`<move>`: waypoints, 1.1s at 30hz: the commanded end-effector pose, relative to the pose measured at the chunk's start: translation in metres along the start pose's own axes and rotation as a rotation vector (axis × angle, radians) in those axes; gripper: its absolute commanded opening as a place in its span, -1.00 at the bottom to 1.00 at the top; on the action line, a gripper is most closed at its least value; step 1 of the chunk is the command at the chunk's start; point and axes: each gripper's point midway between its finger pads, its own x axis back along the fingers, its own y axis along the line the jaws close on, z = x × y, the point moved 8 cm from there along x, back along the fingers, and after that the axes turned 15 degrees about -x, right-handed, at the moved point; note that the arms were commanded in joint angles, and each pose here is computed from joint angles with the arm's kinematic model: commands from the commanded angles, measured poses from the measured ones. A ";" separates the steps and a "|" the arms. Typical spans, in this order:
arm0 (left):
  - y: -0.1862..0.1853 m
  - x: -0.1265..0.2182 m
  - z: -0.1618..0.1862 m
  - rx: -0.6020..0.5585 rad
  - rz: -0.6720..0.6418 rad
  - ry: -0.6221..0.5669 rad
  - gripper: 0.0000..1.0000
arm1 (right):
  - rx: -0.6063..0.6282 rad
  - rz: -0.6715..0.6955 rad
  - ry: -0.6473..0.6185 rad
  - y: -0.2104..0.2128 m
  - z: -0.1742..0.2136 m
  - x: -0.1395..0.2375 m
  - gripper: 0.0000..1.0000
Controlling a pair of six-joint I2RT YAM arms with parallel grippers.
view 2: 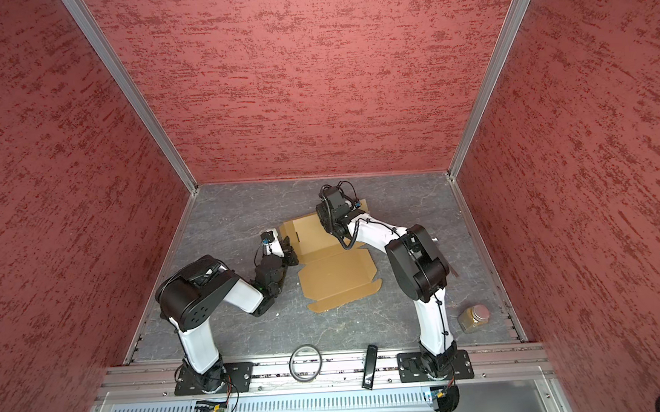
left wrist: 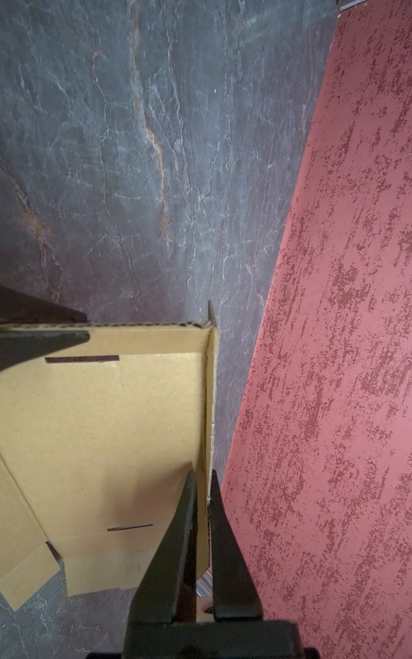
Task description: Fold the paper box
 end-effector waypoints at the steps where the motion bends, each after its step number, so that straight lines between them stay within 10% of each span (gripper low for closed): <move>1: -0.003 0.000 0.000 -0.008 0.005 -0.024 -0.97 | -0.099 0.002 -0.036 -0.004 -0.008 -0.010 -0.74; 33: 0.008 0.012 -0.019 -0.033 -0.069 0.030 -0.23 | -0.010 -0.141 0.004 0.010 -0.013 0.016 -0.84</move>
